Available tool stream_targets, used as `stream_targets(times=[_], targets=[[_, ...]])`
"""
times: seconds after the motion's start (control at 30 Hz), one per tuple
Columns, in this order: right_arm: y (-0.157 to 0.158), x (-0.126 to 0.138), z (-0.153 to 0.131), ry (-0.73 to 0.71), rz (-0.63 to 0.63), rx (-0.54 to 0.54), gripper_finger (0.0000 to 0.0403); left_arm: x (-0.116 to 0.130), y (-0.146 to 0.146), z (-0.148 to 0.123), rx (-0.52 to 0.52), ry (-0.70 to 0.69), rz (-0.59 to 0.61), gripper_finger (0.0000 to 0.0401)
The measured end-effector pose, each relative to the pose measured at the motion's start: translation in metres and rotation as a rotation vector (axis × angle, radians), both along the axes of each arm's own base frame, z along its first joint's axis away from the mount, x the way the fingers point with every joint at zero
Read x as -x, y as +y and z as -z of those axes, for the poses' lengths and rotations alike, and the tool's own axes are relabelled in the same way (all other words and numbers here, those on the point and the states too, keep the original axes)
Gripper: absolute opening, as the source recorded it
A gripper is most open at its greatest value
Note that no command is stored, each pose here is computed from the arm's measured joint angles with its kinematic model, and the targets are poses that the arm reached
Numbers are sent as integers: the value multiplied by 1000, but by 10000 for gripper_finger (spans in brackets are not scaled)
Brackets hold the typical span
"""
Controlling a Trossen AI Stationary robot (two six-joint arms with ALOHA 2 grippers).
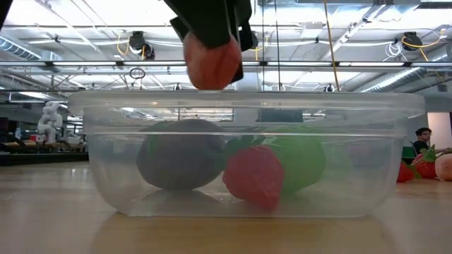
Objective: Pick and placing Produce into tupperware
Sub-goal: Put the left pink peach into the transparent bin
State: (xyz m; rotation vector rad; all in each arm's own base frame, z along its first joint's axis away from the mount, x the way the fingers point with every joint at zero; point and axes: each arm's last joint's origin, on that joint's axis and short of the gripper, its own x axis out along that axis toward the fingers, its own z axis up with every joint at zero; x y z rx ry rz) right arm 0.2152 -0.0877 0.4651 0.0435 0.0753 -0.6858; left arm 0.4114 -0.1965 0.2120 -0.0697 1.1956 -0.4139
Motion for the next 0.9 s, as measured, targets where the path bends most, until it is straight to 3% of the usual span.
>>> stream_targets(times=[0.9], targets=[[13,-5,0,1,-71,2,267,-10,8,24,-59,17,2,117]])
